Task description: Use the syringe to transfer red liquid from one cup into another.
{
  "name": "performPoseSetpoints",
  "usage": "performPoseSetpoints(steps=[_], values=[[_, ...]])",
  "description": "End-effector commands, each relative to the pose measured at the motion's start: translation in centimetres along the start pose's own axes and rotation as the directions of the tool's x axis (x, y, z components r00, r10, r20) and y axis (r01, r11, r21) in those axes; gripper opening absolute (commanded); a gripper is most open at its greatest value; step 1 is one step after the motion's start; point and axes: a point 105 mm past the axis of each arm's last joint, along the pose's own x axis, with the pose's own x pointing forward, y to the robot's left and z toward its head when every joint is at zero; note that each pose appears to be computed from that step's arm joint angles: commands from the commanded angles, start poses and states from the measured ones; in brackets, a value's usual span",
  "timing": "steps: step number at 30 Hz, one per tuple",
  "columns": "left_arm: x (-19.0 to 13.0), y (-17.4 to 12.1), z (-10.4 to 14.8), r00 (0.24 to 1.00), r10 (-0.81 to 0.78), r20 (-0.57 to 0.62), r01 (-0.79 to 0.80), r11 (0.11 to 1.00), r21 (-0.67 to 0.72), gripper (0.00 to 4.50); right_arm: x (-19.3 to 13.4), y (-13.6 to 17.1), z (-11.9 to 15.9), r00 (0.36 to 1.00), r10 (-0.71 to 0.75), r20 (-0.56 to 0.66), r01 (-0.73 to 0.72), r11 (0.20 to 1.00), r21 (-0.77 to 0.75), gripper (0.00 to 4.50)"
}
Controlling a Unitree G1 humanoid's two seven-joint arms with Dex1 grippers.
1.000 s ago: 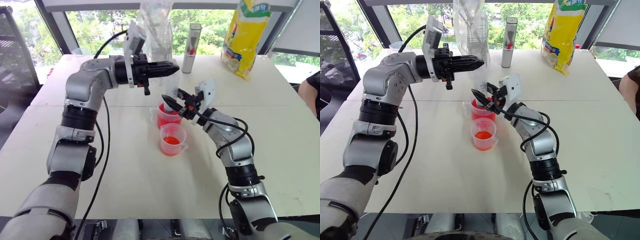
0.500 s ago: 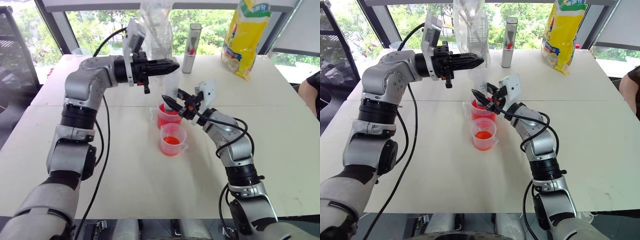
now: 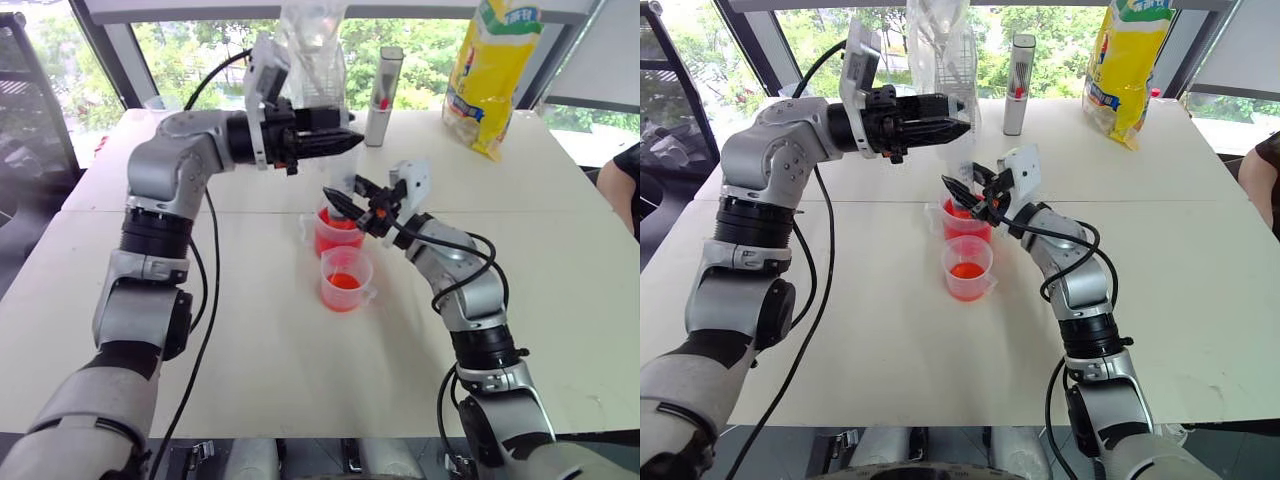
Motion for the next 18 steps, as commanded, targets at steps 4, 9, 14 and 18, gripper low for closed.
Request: performPoseSetpoints(steps=[4, 9, 14, 18], values=[[-1.6, 0.3, 2.8, 0.997, 0.055, 0.057, -0.060, 0.993, 0.100, 4.46, 0.6, 1.4, 2.1, 0.996, 0.082, 0.041, -0.080, 0.996, -0.050, 1.44], [-3.4, 0.5, 2.6, 0.994, 0.095, 0.053, -0.099, 0.992, 0.079, 4.46, 0.6, 1.2, 2.7, 0.996, 0.072, 0.060, -0.069, 0.996, -0.054, 1.44], [-5.0, 0.6, 2.0, 0.989, 0.143, 0.035, -0.145, 0.987, 0.062, 4.46, 0.6, 0.9, 2.7, 0.996, 0.053, 0.069, -0.049, 0.997, -0.052, 1.44], [-6.4, 0.8, 2.1, 0.981, 0.190, 0.032, -0.192, 0.980, 0.052, 4.46, 0.7, 0.7, 3.1, 0.996, 0.043, 0.084, -0.038, 0.998, -0.059, 1.44]])
